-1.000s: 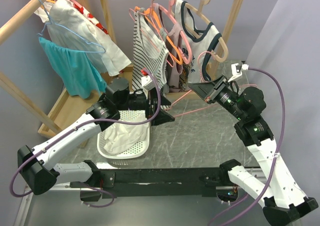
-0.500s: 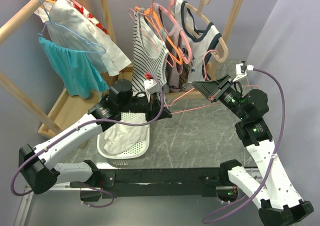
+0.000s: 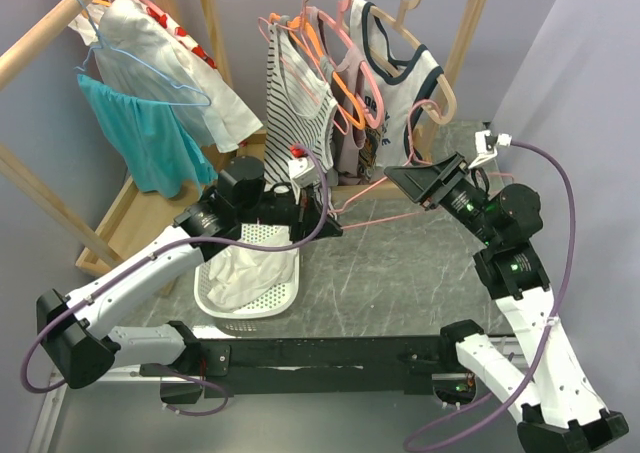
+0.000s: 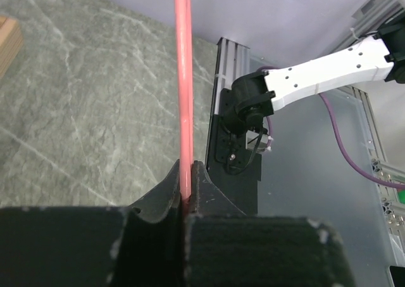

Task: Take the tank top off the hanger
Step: Place the hanger at the clothesline.

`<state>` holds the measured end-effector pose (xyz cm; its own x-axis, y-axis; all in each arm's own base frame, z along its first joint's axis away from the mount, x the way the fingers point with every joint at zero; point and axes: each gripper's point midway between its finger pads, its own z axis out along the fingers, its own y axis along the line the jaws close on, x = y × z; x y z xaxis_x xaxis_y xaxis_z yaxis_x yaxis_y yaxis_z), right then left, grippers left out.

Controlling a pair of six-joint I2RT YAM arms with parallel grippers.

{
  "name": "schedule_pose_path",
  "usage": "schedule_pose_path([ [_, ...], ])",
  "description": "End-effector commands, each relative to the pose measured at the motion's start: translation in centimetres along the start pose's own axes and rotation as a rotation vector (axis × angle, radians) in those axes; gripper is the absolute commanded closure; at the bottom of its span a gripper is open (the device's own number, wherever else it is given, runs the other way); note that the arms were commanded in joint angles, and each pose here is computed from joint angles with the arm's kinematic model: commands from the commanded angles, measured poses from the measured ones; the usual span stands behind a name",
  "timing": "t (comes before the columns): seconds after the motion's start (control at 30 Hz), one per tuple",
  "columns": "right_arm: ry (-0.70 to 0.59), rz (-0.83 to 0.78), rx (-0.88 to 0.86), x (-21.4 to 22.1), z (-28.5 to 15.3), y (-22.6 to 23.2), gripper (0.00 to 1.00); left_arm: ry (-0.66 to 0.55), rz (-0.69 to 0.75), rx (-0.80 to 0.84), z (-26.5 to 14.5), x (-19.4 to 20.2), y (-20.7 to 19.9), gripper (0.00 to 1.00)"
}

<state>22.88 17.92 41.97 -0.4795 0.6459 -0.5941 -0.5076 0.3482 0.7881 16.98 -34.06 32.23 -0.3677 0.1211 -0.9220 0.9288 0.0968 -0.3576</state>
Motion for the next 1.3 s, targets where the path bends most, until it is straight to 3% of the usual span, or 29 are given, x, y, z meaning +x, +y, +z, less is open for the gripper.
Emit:
schedule_pose_path([
  [0.0, -0.044, -0.091, -0.005, -1.1, -1.0, 1.4, 0.30, -0.068, 0.085, 0.004, -1.4, -3.4, -1.7, 0.99],
  [0.27, -0.159, -0.208, 0.111, -3.5, -3.6, 2.0, 0.21, -0.037, 0.095, -0.075, -3.2, -2.9, -1.7, 0.99],
  [0.43, -0.409, -0.309, 0.299, -8.1, -8.1, 2.0, 0.20, -0.038, 0.074, -0.224, -6.3, -2.4, -1.7, 0.99],
  [0.63, -0.605, -0.336, 0.331, -10.5, -11.8, 3.1, 0.19, -0.244, 0.053, -0.512, -13.1, -4.2, -1.6, 0.99],
  [0.9, -0.494, -0.292, 0.325, -9.2, -8.6, 1.4, 0.19, -0.445, 0.044, -0.729, -20.3, -5.3, -2.5, 0.99],
  [1.07, -0.475, -0.283, 0.316, -9.0, -7.8, 1.0, 0.19, -0.423, -0.028, -0.952, -23.1, -4.4, 0.0, 0.99],
  [1.27, -0.462, -0.285, 0.331, -8.7, -7.5, 0.2, 0.18, -0.404, -0.085, -1.084, -24.2, -3.4, 1.9, 0.99],
])
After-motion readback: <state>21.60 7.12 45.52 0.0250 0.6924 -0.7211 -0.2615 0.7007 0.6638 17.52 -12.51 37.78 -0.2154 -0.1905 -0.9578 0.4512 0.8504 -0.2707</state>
